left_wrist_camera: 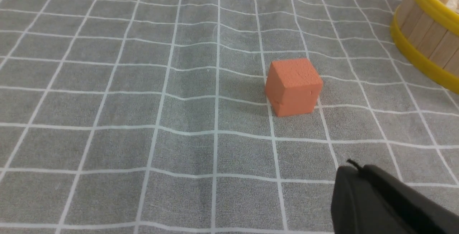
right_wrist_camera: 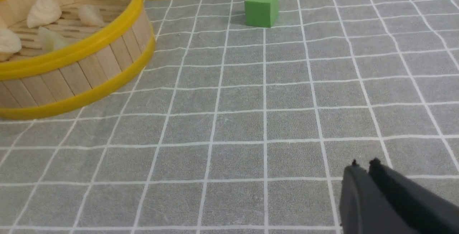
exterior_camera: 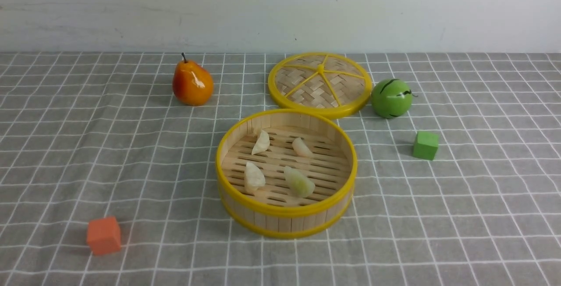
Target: Put the dumplings into the steamer on the table with the grey tablecloth.
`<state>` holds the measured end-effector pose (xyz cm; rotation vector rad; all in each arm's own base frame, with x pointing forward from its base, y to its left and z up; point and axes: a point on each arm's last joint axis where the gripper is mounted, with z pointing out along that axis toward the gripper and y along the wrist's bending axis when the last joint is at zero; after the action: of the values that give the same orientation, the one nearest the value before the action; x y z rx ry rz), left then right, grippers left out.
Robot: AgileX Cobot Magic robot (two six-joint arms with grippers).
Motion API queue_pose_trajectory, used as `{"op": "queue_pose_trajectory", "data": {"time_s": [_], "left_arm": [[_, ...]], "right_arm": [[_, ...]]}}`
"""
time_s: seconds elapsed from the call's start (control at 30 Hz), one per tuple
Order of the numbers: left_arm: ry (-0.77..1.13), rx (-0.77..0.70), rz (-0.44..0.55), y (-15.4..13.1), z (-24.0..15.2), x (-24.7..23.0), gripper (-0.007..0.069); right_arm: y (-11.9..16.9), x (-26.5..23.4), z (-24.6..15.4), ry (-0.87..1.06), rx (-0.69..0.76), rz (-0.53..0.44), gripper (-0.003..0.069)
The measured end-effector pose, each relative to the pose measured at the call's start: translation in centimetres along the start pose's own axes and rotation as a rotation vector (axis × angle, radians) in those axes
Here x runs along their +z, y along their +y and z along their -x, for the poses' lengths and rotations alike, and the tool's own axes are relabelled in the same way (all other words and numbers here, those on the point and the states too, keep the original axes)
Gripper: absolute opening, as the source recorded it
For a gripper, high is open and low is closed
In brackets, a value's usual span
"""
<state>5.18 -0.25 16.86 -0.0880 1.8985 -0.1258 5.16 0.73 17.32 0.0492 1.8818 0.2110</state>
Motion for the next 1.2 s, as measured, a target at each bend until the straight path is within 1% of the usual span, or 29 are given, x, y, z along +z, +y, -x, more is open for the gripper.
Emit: {"op": "queue_pose_trajectory", "data": {"time_s": [1.2], "left_arm": [[0.002,0.002,0.000,0.01,-0.05,0.02,-0.0013]], "right_arm": [[0.01,0.00,0.00,0.000,0.003,0.001,0.0090]]}}
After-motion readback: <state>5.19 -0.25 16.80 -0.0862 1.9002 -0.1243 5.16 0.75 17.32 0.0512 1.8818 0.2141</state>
